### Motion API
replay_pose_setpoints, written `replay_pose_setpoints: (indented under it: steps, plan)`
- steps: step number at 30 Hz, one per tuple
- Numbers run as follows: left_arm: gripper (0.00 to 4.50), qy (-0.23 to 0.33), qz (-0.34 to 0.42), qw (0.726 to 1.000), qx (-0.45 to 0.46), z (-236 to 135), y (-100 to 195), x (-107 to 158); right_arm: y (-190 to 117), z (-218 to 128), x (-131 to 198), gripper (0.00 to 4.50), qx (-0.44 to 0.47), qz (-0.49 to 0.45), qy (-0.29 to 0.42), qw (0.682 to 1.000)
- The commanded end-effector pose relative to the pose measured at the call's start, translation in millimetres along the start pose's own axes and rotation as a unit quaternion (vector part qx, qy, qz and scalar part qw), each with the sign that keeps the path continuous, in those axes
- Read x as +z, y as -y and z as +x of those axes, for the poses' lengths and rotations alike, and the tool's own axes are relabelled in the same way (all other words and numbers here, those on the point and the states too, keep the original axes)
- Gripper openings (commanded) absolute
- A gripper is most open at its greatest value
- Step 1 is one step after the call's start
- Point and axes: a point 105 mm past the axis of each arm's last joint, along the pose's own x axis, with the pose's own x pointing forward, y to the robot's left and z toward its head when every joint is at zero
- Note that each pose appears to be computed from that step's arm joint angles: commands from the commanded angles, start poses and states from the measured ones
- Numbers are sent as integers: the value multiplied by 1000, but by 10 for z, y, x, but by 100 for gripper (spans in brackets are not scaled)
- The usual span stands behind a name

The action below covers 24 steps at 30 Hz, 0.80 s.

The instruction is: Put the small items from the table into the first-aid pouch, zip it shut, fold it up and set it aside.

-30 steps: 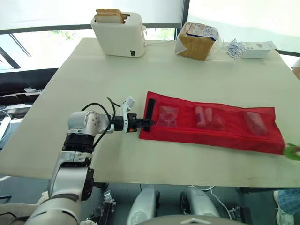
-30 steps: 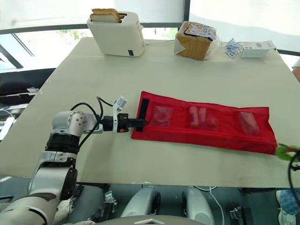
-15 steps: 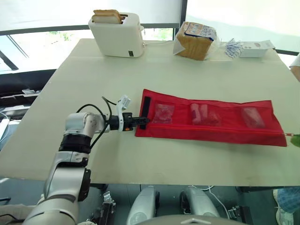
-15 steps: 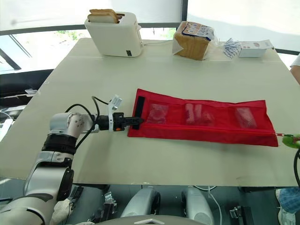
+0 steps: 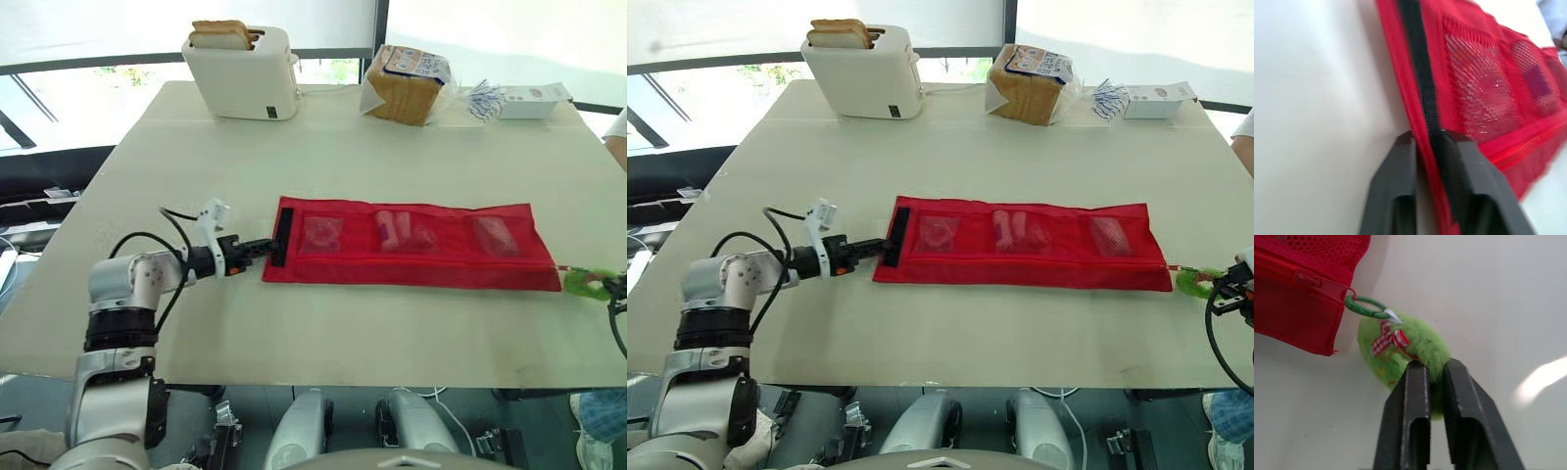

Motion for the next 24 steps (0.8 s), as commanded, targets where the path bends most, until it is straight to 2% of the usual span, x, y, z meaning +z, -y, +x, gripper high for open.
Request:
replay_pose_setpoints:
  steps: [1, 3, 4, 5, 6, 9, 11, 14, 20, 24]
  plan:
    - [274, 103, 53, 987, 110, -121, -253, 343, 104, -323, 112, 209, -34, 30, 42, 998]
    - [368, 146, 79, 978, 124, -106, -208, 532, 43, -512, 176, 307, -15, 69, 86, 994]
    - [422, 183, 93, 974, 98, -61, -74, 643, -88, -597, 219, 360, 22, 92, 113, 989]
    - [425, 205, 122, 969, 70, -18, 72, 712, -197, -658, 251, 419, 46, 111, 134, 984]
    - [425, 211, 157, 964, 41, 26, 219, 739, -296, -695, 271, 448, 65, 127, 148, 979]
    - [425, 196, 218, 950, -107, 113, 779, 683, -522, -744, 288, 448, 89, 163, 165, 969]
    - [425, 170, 273, 921, -219, 112, 1203, 541, -714, -760, 331, 448, 111, 190, 183, 958]
    - [425, 115, 324, 874, -344, 76, 1613, 263, -926, -663, 248, 448, 113, 230, 162, 953]
    - [425, 56, 332, 821, -461, -52, 1920, 65, -894, -435, -38, 448, 42, 295, 114, 948]
    - [425, 54, 330, 821, -463, -23, 1912, 104, -727, -432, 124, 448, 30, 301, 164, 939]
